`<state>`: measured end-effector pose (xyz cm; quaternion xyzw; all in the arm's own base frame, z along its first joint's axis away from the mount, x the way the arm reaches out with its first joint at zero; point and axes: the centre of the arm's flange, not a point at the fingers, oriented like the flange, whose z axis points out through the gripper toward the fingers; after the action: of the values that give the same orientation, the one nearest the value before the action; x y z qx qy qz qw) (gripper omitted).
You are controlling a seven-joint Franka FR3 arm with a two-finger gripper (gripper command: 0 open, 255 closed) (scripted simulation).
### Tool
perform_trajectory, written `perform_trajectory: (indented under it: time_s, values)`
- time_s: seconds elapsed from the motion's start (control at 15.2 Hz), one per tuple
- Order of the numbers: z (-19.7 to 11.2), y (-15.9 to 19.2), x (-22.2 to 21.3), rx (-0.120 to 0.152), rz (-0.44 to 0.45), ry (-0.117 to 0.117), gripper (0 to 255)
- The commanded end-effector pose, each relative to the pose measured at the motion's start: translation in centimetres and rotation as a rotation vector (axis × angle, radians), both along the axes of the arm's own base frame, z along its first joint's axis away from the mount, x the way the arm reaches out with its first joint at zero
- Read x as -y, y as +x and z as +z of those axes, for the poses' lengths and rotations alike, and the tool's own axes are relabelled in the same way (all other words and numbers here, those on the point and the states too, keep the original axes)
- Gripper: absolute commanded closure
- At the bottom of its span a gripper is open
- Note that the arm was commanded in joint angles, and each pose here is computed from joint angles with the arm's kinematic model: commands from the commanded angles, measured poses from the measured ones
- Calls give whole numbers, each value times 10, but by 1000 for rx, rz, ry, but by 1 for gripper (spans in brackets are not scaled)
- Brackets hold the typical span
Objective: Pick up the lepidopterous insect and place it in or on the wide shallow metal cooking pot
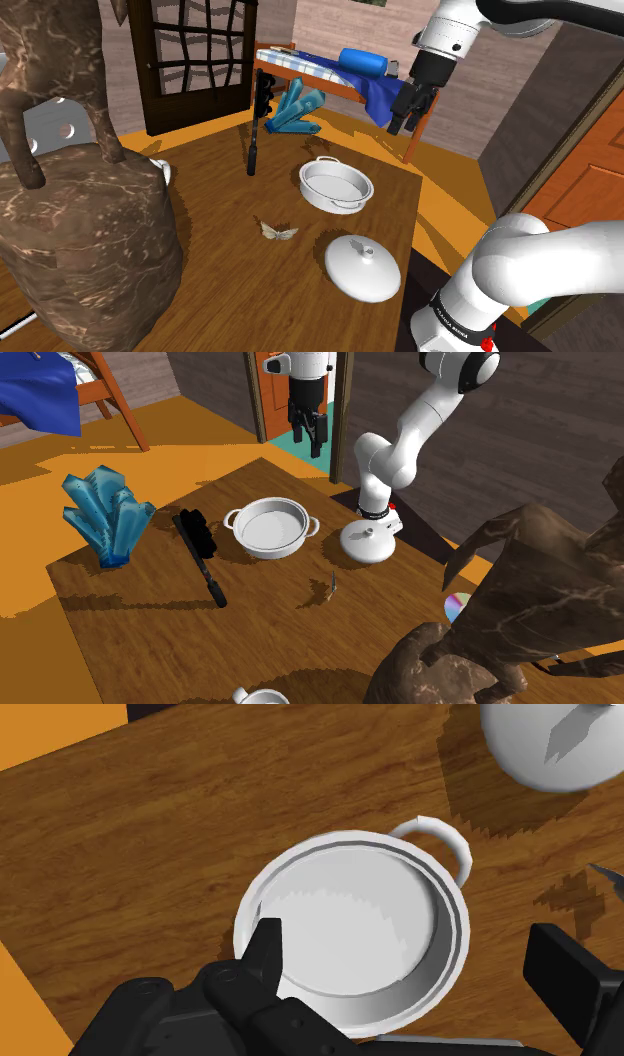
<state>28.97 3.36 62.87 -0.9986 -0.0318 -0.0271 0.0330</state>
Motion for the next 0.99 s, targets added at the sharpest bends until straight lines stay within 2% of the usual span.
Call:
perform_trajectory:
  time_s: [0.0,0.92]
  values:
    - [0,0,0,0,0,0,0]
    - [-103,-4,-160,204,239,-75,0]
